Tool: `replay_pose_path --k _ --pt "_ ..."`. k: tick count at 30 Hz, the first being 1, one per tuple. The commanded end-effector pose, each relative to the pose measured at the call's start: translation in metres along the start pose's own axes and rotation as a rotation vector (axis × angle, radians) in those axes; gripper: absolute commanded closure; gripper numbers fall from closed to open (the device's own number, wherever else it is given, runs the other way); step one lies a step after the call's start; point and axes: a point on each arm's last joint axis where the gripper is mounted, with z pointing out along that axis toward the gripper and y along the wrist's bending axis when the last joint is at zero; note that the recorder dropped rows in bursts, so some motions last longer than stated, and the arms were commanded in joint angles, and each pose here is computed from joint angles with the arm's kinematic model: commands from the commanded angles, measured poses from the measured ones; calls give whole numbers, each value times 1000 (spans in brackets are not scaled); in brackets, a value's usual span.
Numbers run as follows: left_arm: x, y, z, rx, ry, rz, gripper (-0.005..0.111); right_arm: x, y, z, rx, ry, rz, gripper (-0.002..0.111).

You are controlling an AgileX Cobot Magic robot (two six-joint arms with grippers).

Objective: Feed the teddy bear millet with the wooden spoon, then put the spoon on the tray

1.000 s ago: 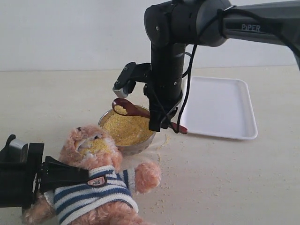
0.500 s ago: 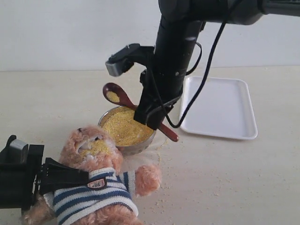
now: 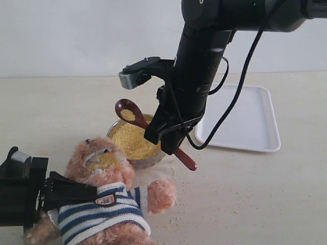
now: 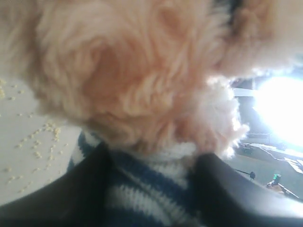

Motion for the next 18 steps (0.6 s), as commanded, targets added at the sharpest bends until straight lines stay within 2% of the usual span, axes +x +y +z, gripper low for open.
replay_pose_path --k 1,7,18 --pt "-3 -5 1 38 -1 -7 102 -3 23 -6 -9 -15 -1 109" --pt "-3 -5 1 38 1 -7 102 -9 50 2 20 21 -96 109" --pt "-2 -5 1 37 5 -5 102 -9 60 6 208 105 -243 109"
